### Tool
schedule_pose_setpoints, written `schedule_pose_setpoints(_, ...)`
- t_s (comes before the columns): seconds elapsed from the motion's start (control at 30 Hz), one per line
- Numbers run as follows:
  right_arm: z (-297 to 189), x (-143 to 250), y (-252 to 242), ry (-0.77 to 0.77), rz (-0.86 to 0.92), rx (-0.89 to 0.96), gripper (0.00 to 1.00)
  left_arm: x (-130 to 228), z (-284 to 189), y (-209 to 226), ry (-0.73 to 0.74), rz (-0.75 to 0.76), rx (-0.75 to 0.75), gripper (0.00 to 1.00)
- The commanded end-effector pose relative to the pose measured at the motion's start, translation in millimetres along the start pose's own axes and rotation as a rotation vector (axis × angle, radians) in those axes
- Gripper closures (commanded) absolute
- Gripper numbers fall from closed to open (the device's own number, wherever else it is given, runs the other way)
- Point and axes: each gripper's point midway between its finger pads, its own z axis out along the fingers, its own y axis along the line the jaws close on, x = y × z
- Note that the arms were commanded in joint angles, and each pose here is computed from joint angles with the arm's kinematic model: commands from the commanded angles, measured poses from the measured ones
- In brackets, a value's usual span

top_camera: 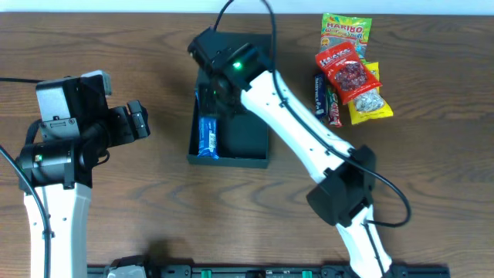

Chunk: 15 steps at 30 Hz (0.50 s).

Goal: Pack container
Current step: 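Carry the blue bar with the right gripper and lower it into the box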

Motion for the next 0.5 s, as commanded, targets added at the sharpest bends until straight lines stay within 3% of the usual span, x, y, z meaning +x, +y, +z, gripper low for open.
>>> schedule_pose_setpoints(0.0, 22.1, 16.1, 5.3, 0.069, -0.096, 0.015, 0.99, 2.8, 3.2, 1.9, 0.012, 0.010, 0.001, 0.05)
schedule_pose_setpoints(0.27, 72.1, 34.4, 8.6, 0.154, -0.141, 0.063, 0.99, 2.9, 3.2, 1.9, 0.012, 0.010, 0.001, 0.05)
schedule_pose_setpoints(0.47, 77.4, 28.9, 12.0, 0.136, -0.174, 0.048, 0.99, 2.9, 3.2, 1.9, 0.012, 0.010, 0.001, 0.05)
